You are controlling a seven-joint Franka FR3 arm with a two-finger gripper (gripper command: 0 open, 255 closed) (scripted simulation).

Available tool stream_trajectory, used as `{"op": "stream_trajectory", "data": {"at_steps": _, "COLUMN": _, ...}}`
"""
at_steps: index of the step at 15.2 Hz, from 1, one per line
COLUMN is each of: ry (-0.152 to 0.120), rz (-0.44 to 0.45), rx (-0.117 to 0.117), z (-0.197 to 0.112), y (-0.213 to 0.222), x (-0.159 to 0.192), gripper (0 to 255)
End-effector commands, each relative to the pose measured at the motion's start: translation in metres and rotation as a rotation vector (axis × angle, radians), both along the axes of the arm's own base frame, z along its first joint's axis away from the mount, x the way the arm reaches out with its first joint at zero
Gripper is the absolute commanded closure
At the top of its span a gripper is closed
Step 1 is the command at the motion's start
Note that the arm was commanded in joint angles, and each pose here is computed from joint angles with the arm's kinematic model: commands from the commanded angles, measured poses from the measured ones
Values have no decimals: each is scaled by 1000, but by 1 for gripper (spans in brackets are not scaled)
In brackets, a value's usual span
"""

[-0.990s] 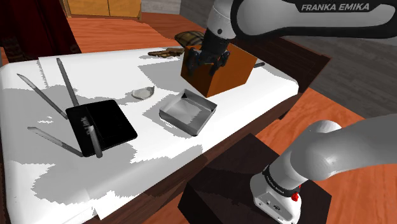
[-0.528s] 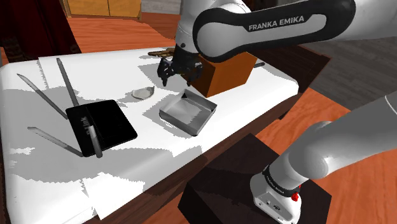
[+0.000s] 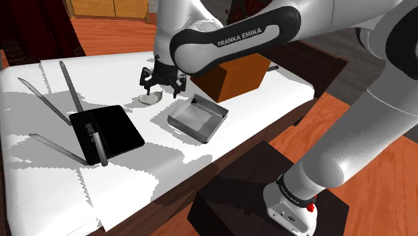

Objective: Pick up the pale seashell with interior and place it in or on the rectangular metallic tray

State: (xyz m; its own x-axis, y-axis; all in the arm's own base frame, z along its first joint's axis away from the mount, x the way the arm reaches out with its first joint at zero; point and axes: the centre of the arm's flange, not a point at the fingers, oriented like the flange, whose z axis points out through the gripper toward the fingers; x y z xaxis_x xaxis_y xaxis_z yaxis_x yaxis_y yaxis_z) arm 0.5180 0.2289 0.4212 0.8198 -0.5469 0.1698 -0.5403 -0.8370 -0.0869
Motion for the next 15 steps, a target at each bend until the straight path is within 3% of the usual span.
{"op": "stream_trajectory", "data": {"at_steps": 1, "ry": 0, "rz": -48, "rx": 12, "z": -15, "y": 14, "x": 19, "gripper": 0}}
{"op": "stream_trajectory", "data": {"at_steps": 3, "ry": 0, "rz": -83, "rx": 20, "z": -27, "y": 23, "x": 35, "gripper": 0}}
{"op": "stream_trajectory", "data": {"at_steps": 10, "ry": 0, "rz": -83, "rx": 20, "z": -63, "y": 23, "x": 42, "gripper": 0}}
{"op": "stream_trajectory", "data": {"at_steps": 15, "ry": 0, "rz": -83, "rx": 20, "z": -66, "y": 23, "x": 42, "gripper": 0}}
